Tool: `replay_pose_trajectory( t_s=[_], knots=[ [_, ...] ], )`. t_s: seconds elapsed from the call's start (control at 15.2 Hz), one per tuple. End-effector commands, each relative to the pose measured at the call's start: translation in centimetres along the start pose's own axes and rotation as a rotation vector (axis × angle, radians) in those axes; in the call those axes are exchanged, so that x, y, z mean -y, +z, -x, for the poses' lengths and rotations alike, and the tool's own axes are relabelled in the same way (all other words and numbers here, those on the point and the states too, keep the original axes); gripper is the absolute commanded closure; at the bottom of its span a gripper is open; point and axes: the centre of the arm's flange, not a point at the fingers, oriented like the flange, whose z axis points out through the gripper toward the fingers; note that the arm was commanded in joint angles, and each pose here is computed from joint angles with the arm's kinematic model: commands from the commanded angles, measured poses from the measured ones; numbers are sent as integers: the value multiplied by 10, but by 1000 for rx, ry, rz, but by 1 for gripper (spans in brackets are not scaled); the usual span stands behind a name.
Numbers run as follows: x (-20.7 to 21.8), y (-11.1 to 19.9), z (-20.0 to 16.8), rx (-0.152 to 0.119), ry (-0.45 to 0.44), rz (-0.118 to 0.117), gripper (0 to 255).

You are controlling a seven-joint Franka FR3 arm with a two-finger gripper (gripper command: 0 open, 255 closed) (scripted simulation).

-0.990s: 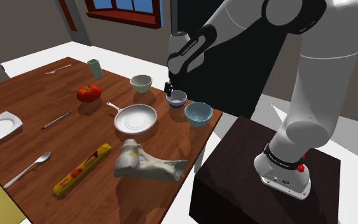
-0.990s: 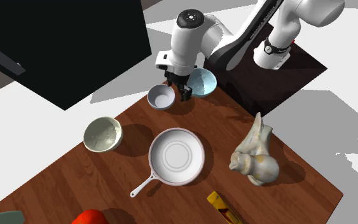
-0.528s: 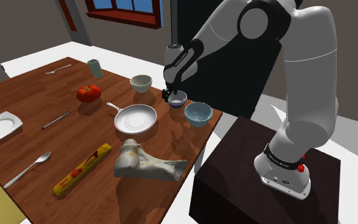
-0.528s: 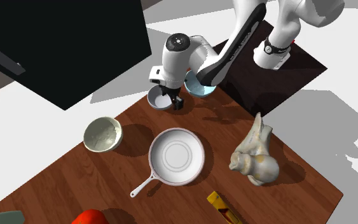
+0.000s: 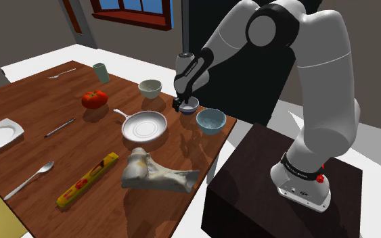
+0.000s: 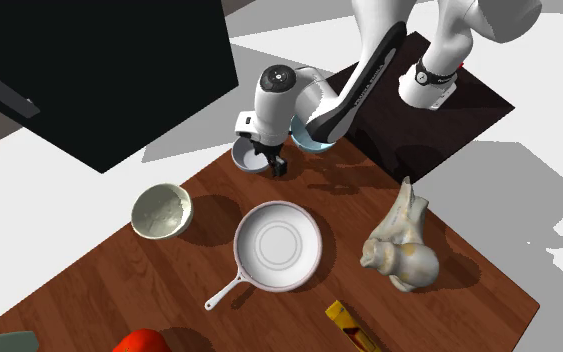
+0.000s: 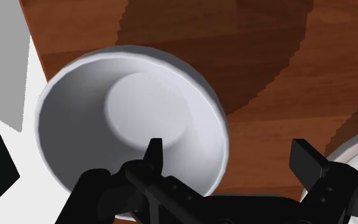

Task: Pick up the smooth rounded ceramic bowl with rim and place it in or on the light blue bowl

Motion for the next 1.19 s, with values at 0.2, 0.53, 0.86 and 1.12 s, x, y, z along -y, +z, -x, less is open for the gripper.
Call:
replay_pose_trajectory(
  t_s=[0.2, 0.53, 0.86, 1.12],
  knots=[
    [0, 0, 0, 0, 0, 0, 0],
    [0, 0, 0, 0, 0, 0, 255],
    [0, 0, 0, 0, 0, 0, 255],
    [-1, -21, -3, 0, 0, 0, 255]
  ],
)
